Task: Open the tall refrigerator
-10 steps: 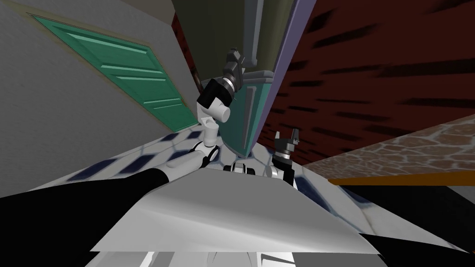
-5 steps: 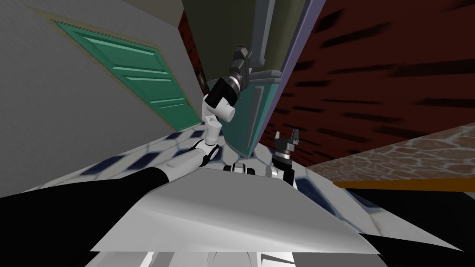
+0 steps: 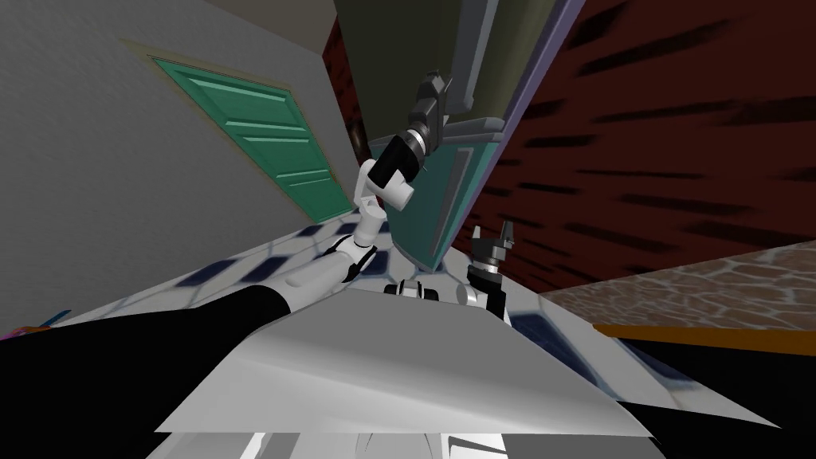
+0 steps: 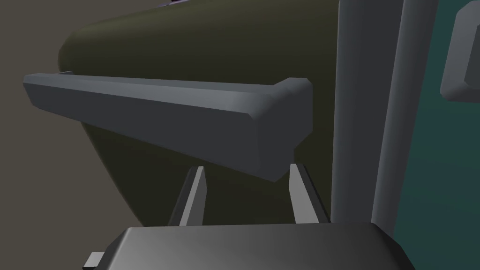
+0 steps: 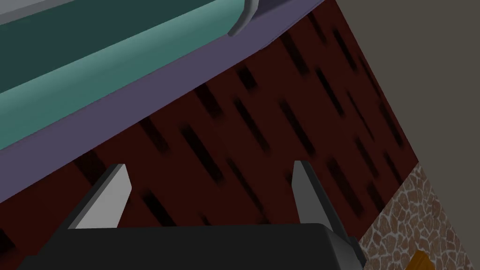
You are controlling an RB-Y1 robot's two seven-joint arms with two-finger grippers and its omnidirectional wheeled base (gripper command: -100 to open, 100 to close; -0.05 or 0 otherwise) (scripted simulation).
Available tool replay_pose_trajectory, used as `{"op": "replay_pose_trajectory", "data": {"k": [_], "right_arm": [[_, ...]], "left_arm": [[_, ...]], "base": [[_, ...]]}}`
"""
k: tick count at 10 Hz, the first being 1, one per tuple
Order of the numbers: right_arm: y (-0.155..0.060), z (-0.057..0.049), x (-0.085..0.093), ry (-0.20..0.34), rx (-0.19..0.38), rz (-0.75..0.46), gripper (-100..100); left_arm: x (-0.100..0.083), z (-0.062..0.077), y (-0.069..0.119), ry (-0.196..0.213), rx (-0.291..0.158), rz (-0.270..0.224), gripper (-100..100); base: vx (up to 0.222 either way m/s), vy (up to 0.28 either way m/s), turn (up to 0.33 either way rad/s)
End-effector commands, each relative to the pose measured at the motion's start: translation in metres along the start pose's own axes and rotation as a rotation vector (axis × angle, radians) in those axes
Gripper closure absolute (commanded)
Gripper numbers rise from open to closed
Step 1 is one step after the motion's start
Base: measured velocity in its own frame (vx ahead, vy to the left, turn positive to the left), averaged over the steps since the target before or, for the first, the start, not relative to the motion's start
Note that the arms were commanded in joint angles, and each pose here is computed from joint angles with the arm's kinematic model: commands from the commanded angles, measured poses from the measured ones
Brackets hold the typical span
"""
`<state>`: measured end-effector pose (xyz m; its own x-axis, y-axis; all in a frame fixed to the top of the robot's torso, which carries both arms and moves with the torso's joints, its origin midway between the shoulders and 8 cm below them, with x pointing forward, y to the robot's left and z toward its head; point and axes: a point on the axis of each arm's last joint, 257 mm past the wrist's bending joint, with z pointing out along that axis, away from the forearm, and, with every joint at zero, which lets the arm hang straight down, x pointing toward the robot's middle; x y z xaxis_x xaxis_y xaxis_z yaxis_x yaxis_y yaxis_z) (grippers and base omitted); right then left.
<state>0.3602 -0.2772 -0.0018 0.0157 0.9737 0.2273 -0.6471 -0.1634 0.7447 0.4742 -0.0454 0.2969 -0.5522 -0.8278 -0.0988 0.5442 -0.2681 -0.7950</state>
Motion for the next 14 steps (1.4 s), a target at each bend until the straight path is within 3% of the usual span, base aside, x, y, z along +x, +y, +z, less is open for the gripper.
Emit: {"op": "replay_pose_trajectory", "data": {"k": [1, 2, 3, 6, 7, 10, 11, 14], "right_arm": [[0.000, 0.000, 0.000, 0.000, 0.000, 0.000, 0], [0.000, 0.000, 0.000, 0.000, 0.000, 0.000, 0], [0.000, 0.000, 0.000, 0.000, 0.000, 0.000, 0], [0.000, 0.000, 0.000, 0.000, 0.000, 0.000, 0], [0.000, 0.000, 0.000, 0.000, 0.000, 0.000, 0], [0.000, 0.000, 0.000, 0.000, 0.000, 0.000, 0], [0.000, 0.000, 0.000, 0.000, 0.000, 0.000, 0], [0.000, 0.000, 0.000, 0.000, 0.000, 0.000, 0]], "left_arm": [[0.007, 0.007, -0.018, 0.023, 0.040, -0.035, 100], [0.007, 0.007, -0.018, 0.023, 0.040, -0.058, 100], [0.029, 0.015, -0.009, 0.070, 0.038, -0.018, 100], [0.033, 0.017, -0.015, 0.079, 0.046, -0.095, 100], [0.058, 0.024, -0.010, 0.133, 0.048, -0.053, 100], [0.059, 0.025, -0.012, 0.136, 0.047, -0.128, 100], [0.082, 0.030, -0.003, 0.188, 0.043, -0.082, 100], [0.084, 0.031, -0.007, 0.194, 0.042, -0.157, 100]], "base": [[-0.018, 0.080, -0.033], [-0.014, 0.012, 0.003], [-0.024, 0.108, 0.188], [-0.020, 0.095, 0.023], [-0.042, 0.119, 0.218], [-0.010, 0.099, 0.019], [-0.024, 0.128, 0.232], [-0.006, 0.092, 0.009]]}}
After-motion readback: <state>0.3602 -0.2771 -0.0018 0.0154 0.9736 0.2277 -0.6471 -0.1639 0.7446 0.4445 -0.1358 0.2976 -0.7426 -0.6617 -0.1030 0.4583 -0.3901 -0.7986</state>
